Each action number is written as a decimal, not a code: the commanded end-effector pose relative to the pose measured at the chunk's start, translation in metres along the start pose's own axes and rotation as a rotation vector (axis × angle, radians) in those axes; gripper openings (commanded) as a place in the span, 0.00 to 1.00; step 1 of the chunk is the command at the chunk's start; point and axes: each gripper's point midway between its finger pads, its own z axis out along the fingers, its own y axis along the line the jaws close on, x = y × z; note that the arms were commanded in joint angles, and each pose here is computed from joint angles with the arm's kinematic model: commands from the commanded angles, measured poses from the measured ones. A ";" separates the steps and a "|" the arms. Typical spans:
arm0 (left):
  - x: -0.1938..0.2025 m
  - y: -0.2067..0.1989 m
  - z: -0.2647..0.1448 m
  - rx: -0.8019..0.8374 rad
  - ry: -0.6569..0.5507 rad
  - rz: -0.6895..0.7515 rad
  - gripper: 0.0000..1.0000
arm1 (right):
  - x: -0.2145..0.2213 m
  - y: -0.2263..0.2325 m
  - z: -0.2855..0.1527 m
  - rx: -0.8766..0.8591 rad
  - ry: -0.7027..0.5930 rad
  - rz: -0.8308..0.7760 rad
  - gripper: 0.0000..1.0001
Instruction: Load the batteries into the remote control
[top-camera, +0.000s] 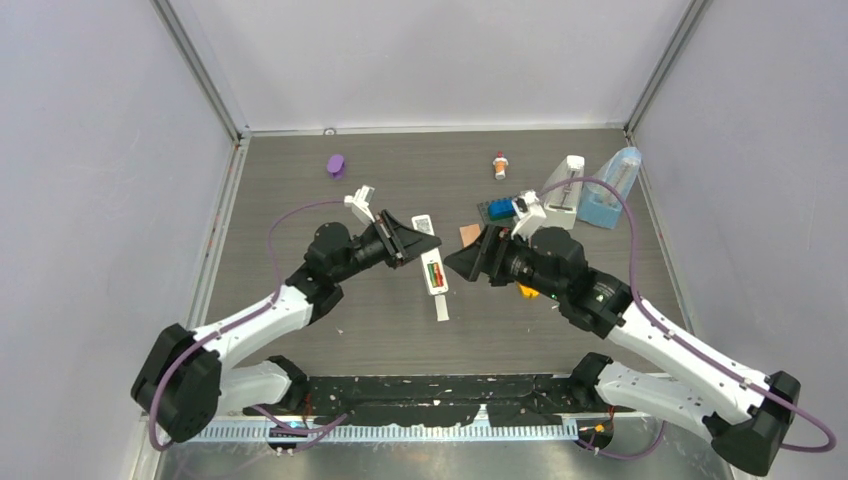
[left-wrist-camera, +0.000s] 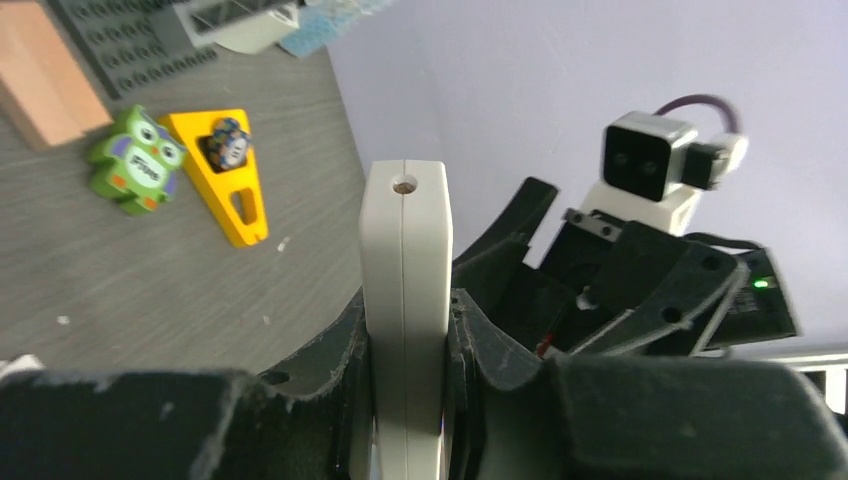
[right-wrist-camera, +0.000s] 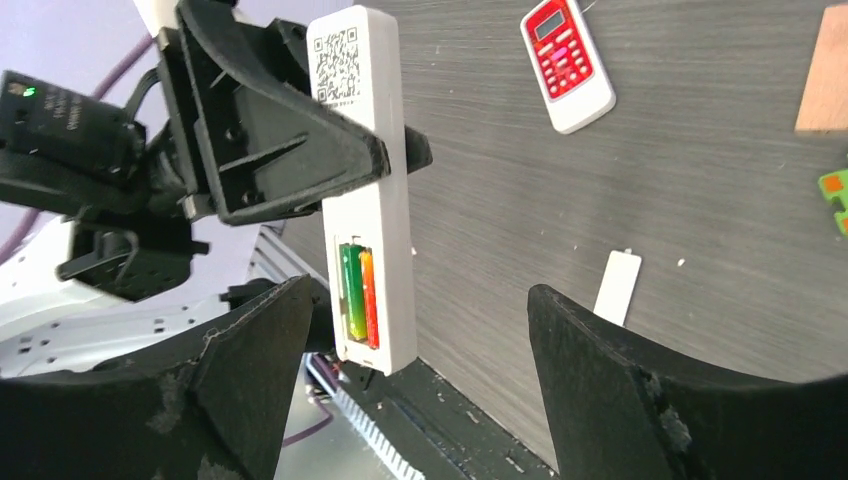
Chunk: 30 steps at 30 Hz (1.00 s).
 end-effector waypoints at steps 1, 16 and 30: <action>-0.015 0.010 -0.011 -0.102 -0.064 0.112 0.00 | -0.012 0.021 0.009 0.006 0.017 -0.163 0.84; -0.025 0.003 -0.029 -0.159 -0.114 0.083 0.01 | 0.036 0.042 0.059 0.179 0.215 -0.481 0.87; -0.023 0.004 -0.051 -0.121 -0.060 0.074 0.30 | 0.044 0.044 0.066 0.124 0.231 -0.669 0.20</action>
